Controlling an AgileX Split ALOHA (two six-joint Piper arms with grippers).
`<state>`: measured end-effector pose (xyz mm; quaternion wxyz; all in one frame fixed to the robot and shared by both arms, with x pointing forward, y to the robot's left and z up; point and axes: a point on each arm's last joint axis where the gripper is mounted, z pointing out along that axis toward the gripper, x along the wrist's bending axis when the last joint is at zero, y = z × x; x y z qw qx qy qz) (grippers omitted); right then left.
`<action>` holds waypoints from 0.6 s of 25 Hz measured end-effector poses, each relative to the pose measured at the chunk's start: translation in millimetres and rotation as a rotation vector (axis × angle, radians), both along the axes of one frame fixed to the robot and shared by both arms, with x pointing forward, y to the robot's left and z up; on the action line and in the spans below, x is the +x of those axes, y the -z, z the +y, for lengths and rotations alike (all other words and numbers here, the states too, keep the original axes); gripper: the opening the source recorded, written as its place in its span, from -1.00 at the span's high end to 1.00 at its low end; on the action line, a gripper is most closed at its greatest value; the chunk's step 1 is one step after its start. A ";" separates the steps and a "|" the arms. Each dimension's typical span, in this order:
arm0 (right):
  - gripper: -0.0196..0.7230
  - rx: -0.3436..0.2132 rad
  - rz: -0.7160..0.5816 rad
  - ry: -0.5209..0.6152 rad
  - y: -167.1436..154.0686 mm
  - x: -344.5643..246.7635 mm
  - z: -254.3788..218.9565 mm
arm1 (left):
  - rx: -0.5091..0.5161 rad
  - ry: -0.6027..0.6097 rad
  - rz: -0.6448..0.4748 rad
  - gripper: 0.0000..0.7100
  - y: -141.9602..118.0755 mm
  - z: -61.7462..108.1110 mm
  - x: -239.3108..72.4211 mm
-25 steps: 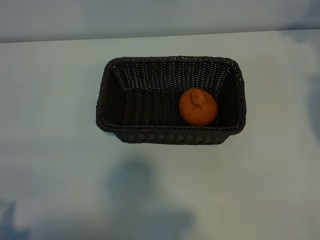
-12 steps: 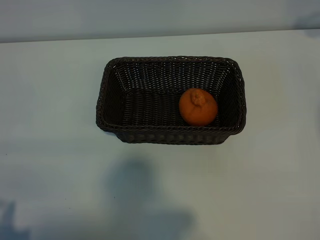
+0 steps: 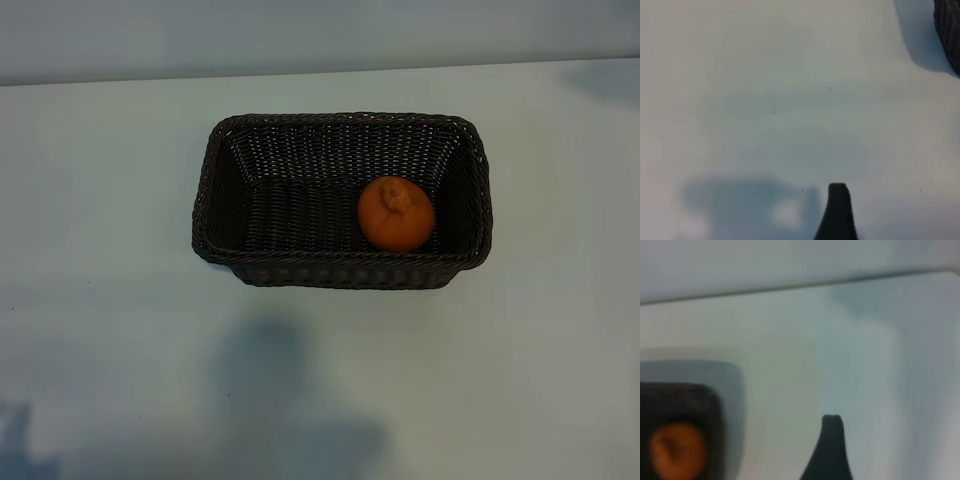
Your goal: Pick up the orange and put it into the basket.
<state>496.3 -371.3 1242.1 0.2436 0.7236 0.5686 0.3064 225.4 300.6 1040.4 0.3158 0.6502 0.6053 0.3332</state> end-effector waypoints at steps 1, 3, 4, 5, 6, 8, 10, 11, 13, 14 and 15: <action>-0.66 -0.014 -0.034 -0.004 -8.7 -17.6 6.9 | 0.000 0.000 0.000 -0.67 0.0 0.0 0.0; -0.66 -0.036 -0.083 -0.006 -17.8 -50.8 19.3 | 0.000 0.000 0.000 -0.67 0.0 0.0 0.0; -0.66 -0.055 -0.110 -0.009 -21.5 -69.4 26.0 | 0.000 0.000 0.000 -0.67 0.0 0.0 0.0; -0.66 -0.076 -0.141 -0.009 -25.2 -88.9 32.8 | 0.000 0.000 0.000 -0.67 0.0 0.0 0.0; -0.66 -0.098 -0.168 -0.006 -26.2 -109.0 39.6 | 0.000 0.000 0.000 -0.67 0.0 0.0 0.0; -0.66 -0.137 -0.222 -0.001 -23.4 -150.1 53.7 | 0.000 0.000 0.000 -0.67 0.0 0.0 0.0; -0.66 -0.167 -0.284 0.003 -17.1 -186.0 66.7 | 0.000 0.000 0.000 -0.67 0.0 0.0 0.0; -0.66 -0.175 -0.300 0.006 -10.9 -197.2 70.6 | 0.000 0.000 0.000 -0.67 0.0 0.0 0.0; -0.66 -0.193 -0.357 0.012 -0.5 -220.7 79.4 | 0.000 0.000 0.000 -0.67 0.0 0.0 0.0; -0.66 -0.196 -0.367 0.014 6.2 -227.3 81.7 | 0.000 0.000 0.000 -0.67 0.0 0.0 0.0; -0.66 -0.203 -0.380 0.014 12.6 -234.8 84.2 | 0.000 0.000 0.000 -0.67 0.0 0.0 0.0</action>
